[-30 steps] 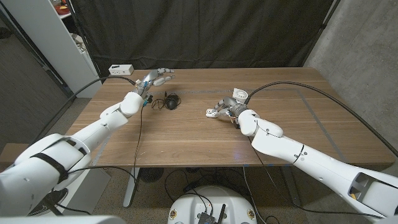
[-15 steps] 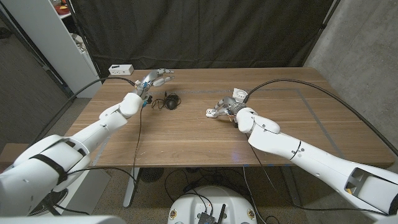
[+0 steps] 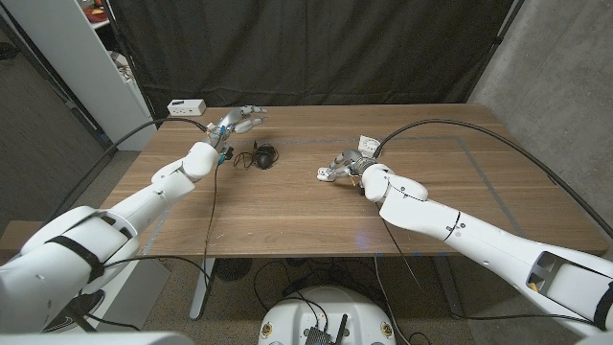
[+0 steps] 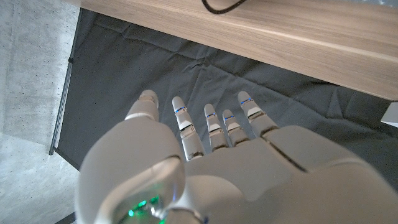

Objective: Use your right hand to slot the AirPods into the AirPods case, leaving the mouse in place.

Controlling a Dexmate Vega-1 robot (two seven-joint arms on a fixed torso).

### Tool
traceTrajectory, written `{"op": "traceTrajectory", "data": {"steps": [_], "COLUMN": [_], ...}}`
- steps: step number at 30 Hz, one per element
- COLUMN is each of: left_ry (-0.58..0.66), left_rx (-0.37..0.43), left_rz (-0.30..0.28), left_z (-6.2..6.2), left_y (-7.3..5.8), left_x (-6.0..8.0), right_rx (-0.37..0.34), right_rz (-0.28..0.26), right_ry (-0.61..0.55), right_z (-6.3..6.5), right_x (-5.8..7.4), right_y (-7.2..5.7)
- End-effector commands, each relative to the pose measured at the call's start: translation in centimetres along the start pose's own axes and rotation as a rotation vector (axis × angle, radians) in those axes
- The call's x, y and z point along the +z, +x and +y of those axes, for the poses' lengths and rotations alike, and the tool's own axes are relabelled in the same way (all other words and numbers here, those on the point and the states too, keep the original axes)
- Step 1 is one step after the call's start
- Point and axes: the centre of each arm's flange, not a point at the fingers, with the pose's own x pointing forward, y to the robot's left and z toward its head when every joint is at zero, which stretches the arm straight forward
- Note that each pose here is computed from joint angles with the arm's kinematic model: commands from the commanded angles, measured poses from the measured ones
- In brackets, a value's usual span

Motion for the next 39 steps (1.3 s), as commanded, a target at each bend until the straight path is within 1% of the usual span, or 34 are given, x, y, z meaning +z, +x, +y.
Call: {"op": "traceTrajectory", "data": {"steps": [1, 19, 31, 39], "left_ry": [0.0, 0.004, 0.003, 0.003], "left_rx": [-0.006, -0.007, -0.008, -0.005], "left_rz": [0.008, 0.024, 0.025, 0.03], "left_z": [-0.1, -0.2, -0.5, -0.6], "left_y": [0.0, 0.0, 0.0, -0.2], "left_x": [-0.1, 0.0, 0.3, 0.4], "right_rx": [-0.016, -0.007, -0.005, -0.025], "right_rz": [0.002, 0.003, 0.005, -0.017], "right_ry": [0.012, 0.04, 0.047, 0.054], "right_z": [0.1, 0.4, 0.4, 0.5], "right_x": [-0.5, -1.5, -2.0, -2.1], "right_y": [0.4, 1.4, 1.4, 1.4]}}
